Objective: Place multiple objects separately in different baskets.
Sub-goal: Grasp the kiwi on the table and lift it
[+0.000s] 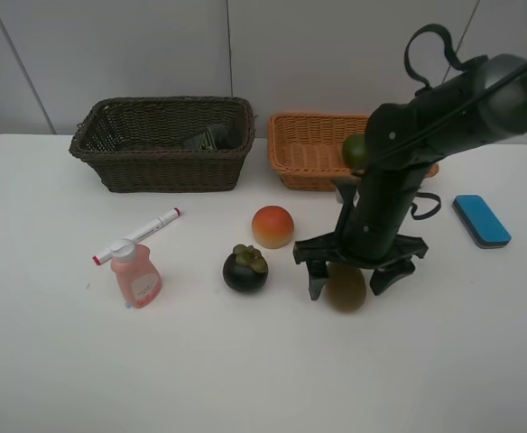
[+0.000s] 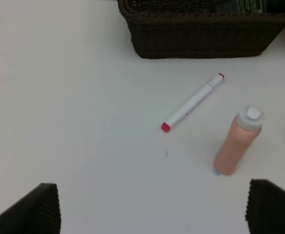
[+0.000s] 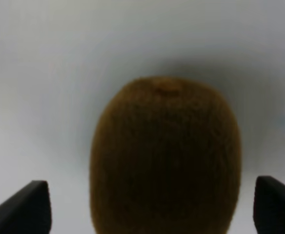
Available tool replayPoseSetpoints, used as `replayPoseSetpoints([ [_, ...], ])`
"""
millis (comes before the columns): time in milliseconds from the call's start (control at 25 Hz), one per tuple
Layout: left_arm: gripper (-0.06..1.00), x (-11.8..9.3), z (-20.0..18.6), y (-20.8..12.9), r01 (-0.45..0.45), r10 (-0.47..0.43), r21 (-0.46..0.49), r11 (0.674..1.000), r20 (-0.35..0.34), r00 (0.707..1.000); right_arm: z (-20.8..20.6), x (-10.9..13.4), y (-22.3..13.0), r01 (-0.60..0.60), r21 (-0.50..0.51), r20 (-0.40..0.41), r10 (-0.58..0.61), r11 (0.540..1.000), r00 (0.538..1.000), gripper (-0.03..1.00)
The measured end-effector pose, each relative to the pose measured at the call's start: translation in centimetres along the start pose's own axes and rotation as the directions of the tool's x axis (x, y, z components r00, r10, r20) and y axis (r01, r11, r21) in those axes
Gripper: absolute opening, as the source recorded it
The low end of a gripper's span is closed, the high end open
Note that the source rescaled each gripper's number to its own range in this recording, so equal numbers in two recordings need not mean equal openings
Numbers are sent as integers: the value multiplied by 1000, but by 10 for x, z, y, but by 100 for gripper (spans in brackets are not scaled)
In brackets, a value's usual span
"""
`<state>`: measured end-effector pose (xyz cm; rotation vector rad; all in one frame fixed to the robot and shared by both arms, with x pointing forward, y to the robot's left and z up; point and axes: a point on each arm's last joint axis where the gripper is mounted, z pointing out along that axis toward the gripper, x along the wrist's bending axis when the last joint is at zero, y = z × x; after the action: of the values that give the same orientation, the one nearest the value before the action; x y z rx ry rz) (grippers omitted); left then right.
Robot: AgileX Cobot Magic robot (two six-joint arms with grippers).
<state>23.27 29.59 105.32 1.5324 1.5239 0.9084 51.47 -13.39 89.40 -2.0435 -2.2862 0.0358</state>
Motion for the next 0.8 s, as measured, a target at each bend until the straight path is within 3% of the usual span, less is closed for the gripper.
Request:
replayPoseSetpoints([
  [440, 99, 0, 0, 0, 0, 0, 0, 1000, 0, 1000, 4, 0, 2, -1, -5, -2, 1, 1000, 1000, 98],
  [520, 99, 0, 0, 0, 0, 0, 0, 1000, 0, 1000, 4, 0, 2, -1, -6, -2, 1, 1000, 1000, 82],
  [560, 99, 0, 0, 0, 0, 0, 0, 1000, 0, 1000, 4, 0, 2, -1, -6, -2, 1, 1000, 1000, 63],
  [600, 99, 0, 0, 0, 0, 0, 0, 1000, 0, 1000, 4, 0, 2, -2, -6, -3, 2, 1000, 1000, 36],
  [800, 99, 0, 0, 0, 0, 0, 0, 1000, 0, 1000, 4, 1, 2, -4, -4, -4, 4, 1000, 1000, 36],
])
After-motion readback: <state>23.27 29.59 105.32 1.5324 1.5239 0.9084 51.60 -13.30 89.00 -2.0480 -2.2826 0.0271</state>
